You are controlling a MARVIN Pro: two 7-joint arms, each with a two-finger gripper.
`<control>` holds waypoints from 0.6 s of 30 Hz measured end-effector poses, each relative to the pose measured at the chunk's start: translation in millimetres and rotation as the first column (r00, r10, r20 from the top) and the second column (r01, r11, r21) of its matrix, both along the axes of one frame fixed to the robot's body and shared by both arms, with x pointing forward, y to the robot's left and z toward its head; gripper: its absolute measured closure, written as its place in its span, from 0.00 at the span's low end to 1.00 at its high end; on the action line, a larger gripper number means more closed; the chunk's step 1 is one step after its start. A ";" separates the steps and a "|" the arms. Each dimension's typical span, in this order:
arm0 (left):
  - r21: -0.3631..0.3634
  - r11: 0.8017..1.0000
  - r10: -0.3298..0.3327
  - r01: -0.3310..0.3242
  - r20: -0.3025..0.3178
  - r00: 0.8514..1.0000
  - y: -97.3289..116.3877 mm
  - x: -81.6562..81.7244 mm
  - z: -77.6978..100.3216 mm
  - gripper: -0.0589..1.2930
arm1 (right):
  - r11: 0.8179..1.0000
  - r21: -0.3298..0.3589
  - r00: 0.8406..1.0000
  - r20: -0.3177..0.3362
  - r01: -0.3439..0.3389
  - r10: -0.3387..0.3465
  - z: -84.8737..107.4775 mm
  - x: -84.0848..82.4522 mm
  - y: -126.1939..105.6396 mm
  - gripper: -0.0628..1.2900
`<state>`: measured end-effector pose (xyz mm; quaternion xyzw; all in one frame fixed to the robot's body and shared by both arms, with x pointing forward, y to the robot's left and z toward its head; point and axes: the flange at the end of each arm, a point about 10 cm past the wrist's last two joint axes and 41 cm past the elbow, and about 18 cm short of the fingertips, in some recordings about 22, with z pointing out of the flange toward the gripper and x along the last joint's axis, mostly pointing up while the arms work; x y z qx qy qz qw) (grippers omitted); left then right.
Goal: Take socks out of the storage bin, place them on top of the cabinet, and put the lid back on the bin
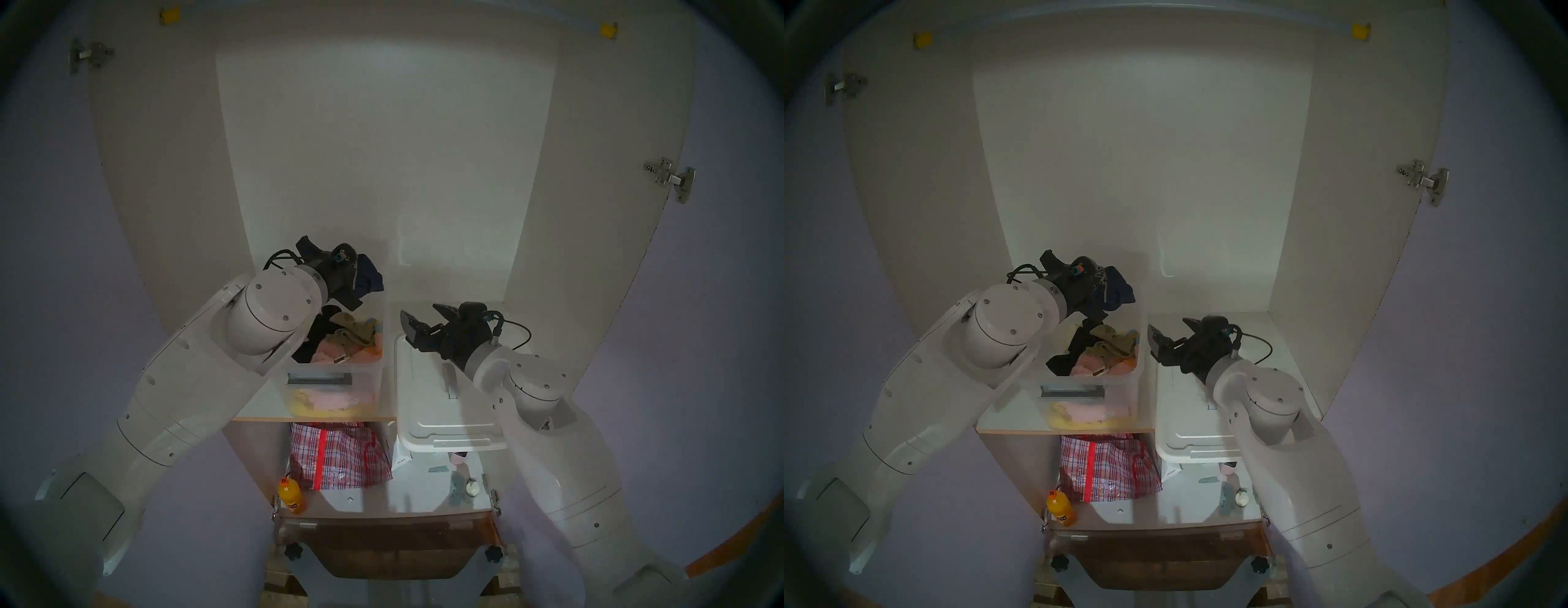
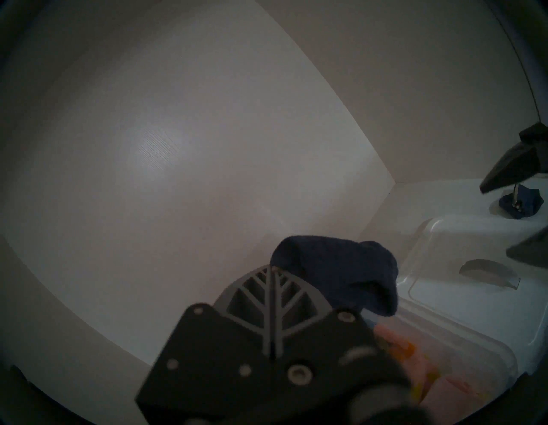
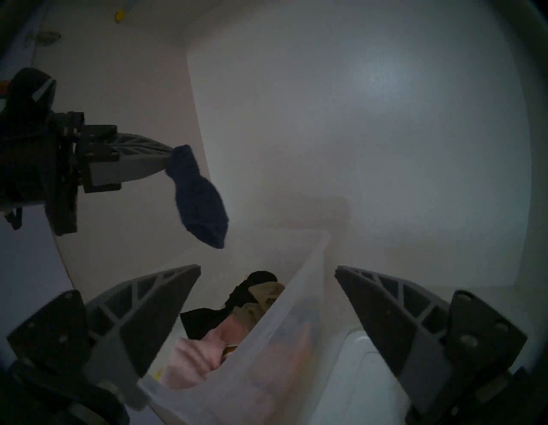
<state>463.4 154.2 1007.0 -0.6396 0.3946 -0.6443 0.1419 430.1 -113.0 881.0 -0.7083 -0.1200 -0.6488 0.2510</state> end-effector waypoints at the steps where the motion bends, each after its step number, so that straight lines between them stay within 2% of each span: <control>1: -0.001 1.000 -0.004 0.004 0.001 1.000 -1.1 -1.2 0.3 0.97 | 1.000 0.010 1.000 -0.004 0.014 -0.013 -2.4 2.3 4.6 0.04; 5: -0.007 1.000 -0.011 0.011 0.000 1.000 -2.9 -4.3 0.7 0.97 | 0.999 0.035 0.999 -0.006 0.032 -0.032 -3.3 17.1 20.6 0.04; 9: -0.017 1.000 -0.018 0.018 -0.002 1.000 -4.6 -7.9 1.1 0.97 | 0.999 0.036 0.999 0.017 0.039 -0.039 2.7 26.1 24.4 0.04; 18: -0.035 0.999 -0.022 0.021 -0.004 1.000 -7.1 -12.6 1.7 0.97 | 0.999 0.043 1.000 0.024 0.016 -0.017 5.5 30.2 35.3 0.04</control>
